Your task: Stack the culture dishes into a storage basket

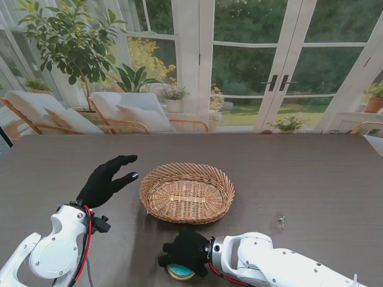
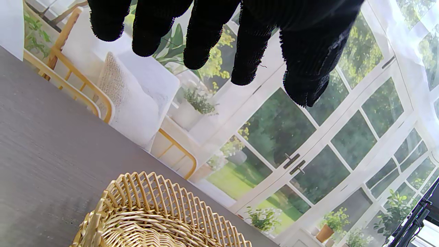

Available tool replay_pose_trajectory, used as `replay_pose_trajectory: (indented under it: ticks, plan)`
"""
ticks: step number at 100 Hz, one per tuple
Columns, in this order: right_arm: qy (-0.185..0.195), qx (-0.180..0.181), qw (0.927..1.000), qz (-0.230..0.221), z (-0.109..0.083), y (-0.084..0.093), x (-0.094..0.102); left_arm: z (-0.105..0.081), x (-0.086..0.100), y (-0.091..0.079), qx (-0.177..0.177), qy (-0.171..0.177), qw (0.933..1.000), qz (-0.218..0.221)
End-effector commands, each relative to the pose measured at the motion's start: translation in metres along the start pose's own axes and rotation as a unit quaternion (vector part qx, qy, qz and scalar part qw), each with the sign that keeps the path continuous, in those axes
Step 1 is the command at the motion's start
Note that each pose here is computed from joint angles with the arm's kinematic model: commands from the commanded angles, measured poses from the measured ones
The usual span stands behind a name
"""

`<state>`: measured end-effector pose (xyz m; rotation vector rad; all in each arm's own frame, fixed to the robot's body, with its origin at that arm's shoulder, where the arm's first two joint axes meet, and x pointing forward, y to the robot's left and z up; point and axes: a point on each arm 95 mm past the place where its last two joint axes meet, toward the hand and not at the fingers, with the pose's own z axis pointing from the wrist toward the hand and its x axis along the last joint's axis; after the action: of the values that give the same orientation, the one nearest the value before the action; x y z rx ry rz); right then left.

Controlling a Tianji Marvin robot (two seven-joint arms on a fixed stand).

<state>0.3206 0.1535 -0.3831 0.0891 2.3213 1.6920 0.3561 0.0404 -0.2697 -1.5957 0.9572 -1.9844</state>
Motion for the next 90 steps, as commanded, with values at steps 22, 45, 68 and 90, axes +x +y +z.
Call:
replay_pose_trajectory:
  ticks: [22, 45, 68, 90]
  plan:
    - [0.0, 0.019, 0.9998, 0.01, -0.0028, -0.0154, 0.0031, -0.0018, 0.0012, 0.0008, -0.004, 0.001, 1.0, -0.001]
    - [0.0, 0.015, 0.9996, 0.024, -0.0022, -0.0175, 0.0022, -0.0027, 0.001, 0.0006, -0.004, -0.001, 1.0, -0.002]
    - [0.003, 0.01, 0.9996, 0.028, -0.001, -0.0182, 0.0016, -0.0036, 0.0007, -0.0003, -0.001, -0.002, 1.0, -0.001]
    - [0.004, 0.008, 0.9997, 0.024, -0.0009, -0.0181, 0.0017, -0.0042, 0.0002, -0.0008, 0.0, -0.002, 1.0, -0.001]
